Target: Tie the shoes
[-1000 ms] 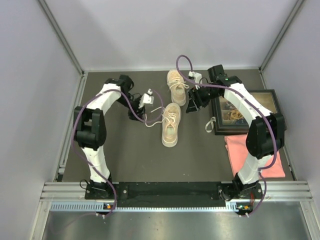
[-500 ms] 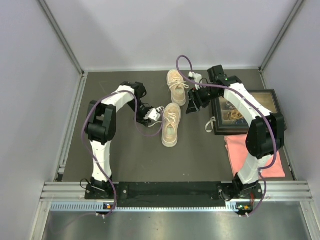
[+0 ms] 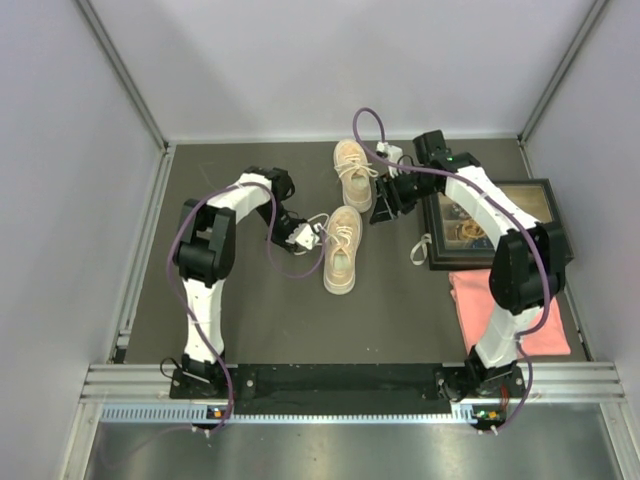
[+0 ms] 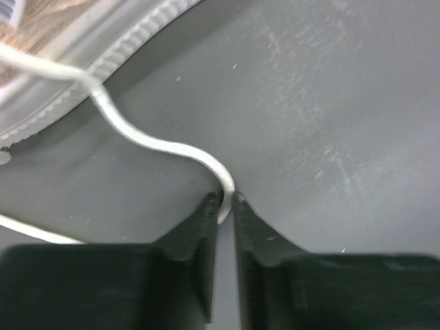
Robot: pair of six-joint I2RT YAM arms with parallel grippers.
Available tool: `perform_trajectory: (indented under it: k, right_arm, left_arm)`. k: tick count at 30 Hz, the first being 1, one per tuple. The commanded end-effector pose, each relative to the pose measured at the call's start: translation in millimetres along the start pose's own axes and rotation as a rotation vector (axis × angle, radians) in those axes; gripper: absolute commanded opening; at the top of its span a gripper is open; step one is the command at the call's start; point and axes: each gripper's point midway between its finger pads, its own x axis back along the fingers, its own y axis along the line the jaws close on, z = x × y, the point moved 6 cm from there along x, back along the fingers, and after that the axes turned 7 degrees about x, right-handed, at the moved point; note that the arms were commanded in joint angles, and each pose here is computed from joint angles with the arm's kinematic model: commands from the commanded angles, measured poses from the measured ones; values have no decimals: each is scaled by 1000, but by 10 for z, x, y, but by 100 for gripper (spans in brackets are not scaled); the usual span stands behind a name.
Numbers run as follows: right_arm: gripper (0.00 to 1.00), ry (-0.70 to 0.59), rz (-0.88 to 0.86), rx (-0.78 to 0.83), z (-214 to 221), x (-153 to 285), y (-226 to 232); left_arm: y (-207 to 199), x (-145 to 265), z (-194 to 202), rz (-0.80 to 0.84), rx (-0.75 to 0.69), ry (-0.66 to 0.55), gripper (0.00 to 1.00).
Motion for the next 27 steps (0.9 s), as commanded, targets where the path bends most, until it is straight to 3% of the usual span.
perform_trajectory:
  k: [1,3,9,14,27]
  right_arm:
    - [54,-72,-27,-34,-137,-141,-115]
    - [53,-85,-40,-40,-172,-191,-139]
    - [51,-77,-67,-73,-168,-328,-171]
    - [49,-64,-70,-74,-155,-418,-168]
    - [43,-27,-160,-51,-133,-667,40]
  left_arm:
    - [-89,-21,-98,-12,-23,-10,13]
    - [-145,-28,-140,-28,-24,-19,0]
    - [-235,152,-384,-76,35,-111,0]
    - [-259,380,-716,-152,119,-265,0]
    - [-221,567,-1217,-258,277,-453,0]
